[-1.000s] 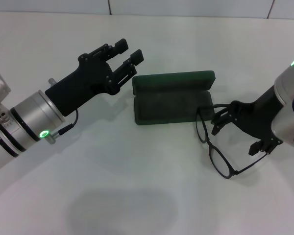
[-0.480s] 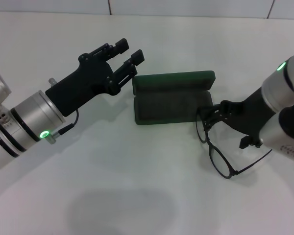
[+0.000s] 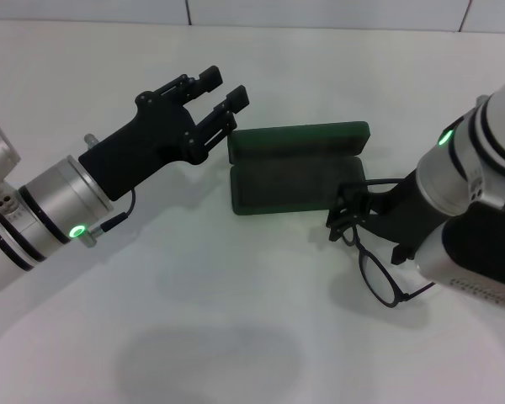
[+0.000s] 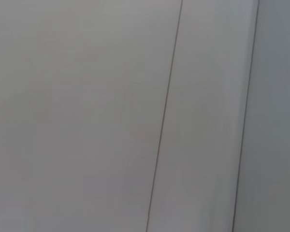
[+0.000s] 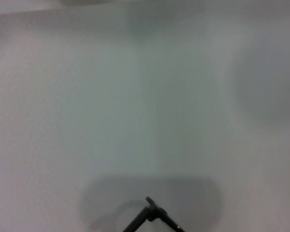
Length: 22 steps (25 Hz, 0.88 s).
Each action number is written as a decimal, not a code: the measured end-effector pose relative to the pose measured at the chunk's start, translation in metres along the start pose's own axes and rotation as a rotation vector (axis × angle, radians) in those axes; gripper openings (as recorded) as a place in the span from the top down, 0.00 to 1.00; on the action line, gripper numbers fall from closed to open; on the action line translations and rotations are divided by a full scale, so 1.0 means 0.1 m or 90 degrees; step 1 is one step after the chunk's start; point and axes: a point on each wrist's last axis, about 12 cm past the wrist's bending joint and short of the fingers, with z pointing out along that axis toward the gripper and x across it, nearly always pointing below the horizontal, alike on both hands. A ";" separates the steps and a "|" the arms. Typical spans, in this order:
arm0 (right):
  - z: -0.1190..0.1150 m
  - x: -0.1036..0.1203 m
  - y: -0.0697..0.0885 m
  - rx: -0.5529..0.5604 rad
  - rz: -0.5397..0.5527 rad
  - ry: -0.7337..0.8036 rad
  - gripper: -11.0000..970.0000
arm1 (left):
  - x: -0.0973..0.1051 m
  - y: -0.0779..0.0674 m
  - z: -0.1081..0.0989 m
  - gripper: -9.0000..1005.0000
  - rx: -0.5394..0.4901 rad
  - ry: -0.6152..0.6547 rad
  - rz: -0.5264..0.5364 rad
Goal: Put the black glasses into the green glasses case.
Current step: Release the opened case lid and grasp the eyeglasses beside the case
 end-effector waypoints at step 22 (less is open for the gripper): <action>0.15 0.03 -0.09 -0.022 0.017 0.009 0.42 | -0.01 -0.01 0.00 0.51 0.006 -0.002 0.010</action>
